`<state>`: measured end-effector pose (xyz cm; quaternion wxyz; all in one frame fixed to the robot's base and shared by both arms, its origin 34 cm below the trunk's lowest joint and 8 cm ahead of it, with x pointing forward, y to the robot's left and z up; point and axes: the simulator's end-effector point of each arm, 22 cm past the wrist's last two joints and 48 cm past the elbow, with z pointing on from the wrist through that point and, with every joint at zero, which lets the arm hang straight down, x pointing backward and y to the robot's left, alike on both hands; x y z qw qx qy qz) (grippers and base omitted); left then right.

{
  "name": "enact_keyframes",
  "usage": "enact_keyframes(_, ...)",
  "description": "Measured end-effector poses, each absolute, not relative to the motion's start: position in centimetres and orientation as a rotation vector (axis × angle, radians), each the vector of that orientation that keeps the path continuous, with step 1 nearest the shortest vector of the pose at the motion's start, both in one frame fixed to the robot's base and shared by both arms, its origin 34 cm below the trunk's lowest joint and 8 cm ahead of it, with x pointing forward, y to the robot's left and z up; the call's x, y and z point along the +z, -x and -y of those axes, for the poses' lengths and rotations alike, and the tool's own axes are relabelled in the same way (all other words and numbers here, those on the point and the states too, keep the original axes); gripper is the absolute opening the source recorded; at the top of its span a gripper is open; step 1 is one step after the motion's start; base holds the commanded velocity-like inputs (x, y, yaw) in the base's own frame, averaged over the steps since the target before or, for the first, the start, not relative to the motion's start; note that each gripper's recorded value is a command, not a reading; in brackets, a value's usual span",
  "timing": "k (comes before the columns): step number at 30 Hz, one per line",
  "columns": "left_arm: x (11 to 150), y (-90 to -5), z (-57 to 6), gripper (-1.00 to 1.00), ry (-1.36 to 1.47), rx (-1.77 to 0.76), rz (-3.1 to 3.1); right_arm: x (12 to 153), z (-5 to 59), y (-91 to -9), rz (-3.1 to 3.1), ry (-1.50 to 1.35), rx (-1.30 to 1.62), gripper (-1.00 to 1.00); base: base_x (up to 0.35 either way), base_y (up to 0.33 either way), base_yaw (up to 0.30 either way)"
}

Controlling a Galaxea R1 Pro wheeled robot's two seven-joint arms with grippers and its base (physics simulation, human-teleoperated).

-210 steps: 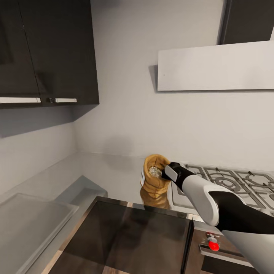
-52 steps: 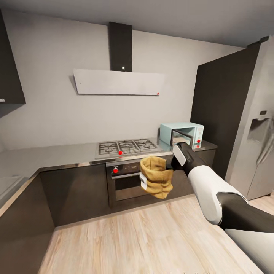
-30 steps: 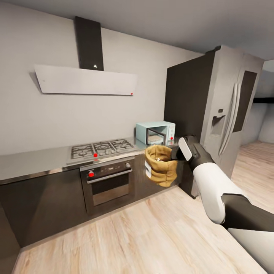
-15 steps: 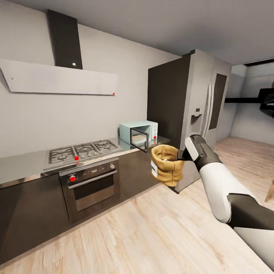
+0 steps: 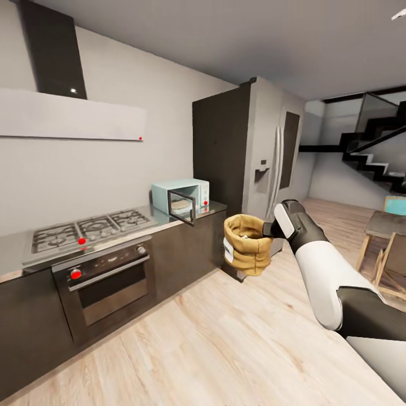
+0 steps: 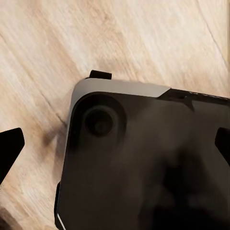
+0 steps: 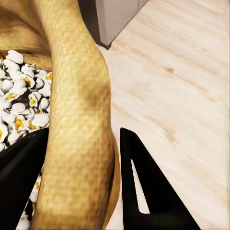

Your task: In the kitchen, take the popcorn bag from the countertop, put it into the microwave, and heat it until the popcorn is cooked so the cooked popcorn ends up inside the bag.

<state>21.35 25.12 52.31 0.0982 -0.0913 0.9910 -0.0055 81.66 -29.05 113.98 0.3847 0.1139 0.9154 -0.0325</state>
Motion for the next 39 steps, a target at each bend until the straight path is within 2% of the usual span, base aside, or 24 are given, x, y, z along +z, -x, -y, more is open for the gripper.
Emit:
enact_keyframes(13,52.31,-21.36,-25.11,1.0,0.27,-0.017,-2.932,113.99,29.02,-81.66,-2.332,-0.289,-0.084,-1.0,0.0,0.0,-0.262)
enact_keyframes(27,52.31,-21.34,-25.05,1.0,0.269,-0.018,-2.933,113.56,28.99,-81.58,-2.343,-0.289,-0.084,-1.0,0.003,-0.002,-0.007)
enact_keyframes(39,52.27,-21.05,-25.17,1.0,0.269,-0.016,-2.943,113.63,29.1,-81.53,-2.342,-0.288,-0.091,-1.0,0.263,-0.156,0.0)
